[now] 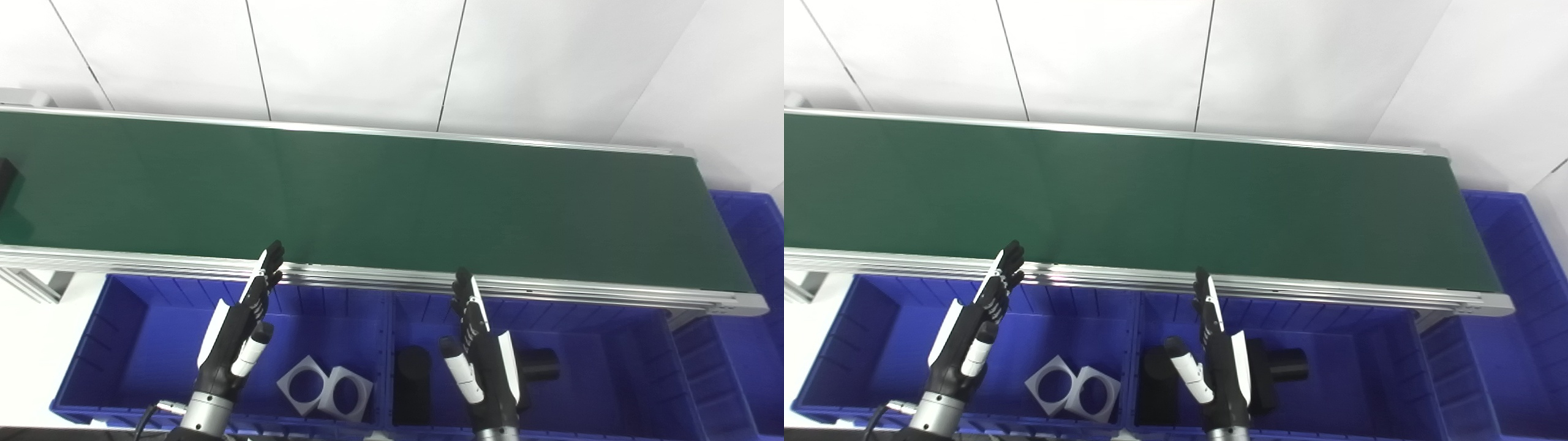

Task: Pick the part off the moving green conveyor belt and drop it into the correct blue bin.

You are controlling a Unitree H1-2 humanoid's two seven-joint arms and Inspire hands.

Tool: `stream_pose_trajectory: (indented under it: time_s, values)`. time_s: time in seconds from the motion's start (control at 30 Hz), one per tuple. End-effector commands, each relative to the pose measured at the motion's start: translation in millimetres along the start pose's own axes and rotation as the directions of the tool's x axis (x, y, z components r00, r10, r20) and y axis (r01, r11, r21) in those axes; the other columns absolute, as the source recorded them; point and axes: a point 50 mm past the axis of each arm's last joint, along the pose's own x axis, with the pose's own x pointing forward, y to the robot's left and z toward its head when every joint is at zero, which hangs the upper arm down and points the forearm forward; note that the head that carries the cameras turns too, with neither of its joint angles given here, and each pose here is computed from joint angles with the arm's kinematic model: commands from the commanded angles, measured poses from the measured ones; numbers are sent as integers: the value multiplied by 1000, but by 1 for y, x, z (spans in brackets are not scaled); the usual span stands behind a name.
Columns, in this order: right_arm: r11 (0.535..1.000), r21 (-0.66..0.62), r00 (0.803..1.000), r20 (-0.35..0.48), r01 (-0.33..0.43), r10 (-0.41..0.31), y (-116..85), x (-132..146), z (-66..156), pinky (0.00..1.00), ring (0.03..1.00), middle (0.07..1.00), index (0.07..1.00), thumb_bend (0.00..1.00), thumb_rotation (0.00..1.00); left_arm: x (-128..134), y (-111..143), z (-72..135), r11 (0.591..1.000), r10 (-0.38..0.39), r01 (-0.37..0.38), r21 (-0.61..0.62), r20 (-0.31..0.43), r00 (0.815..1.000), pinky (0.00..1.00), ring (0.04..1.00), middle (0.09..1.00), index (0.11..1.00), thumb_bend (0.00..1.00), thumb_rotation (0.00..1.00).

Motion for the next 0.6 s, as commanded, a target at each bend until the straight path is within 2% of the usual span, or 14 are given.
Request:
stream_pose_trajectory:
  time_s: [0.0, 0.33, 0.57]
  values:
    - [1000, 20, 998, 58, 18, -19, 12, 7, 13, 997, 982, 979, 990, 781, 893, 6, 4, 9, 1000, -1, 1, 6, 74, 997, 965, 995, 1000, 1000, 716, 1000]
    - [998, 61, 998, 54, 15, -18, 6, 4, 11, 962, 991, 985, 986, 818, 872, 7, 1, 9, 999, -10, 7, 39, 73, 997, 963, 1000, 1000, 1000, 745, 1000]
    - [998, 63, 998, 56, 13, -16, 4, 3, 11, 965, 997, 993, 987, 797, 873, 7, -3, 8, 1000, -8, 6, 27, 68, 998, 977, 1000, 1000, 1000, 766, 1000]
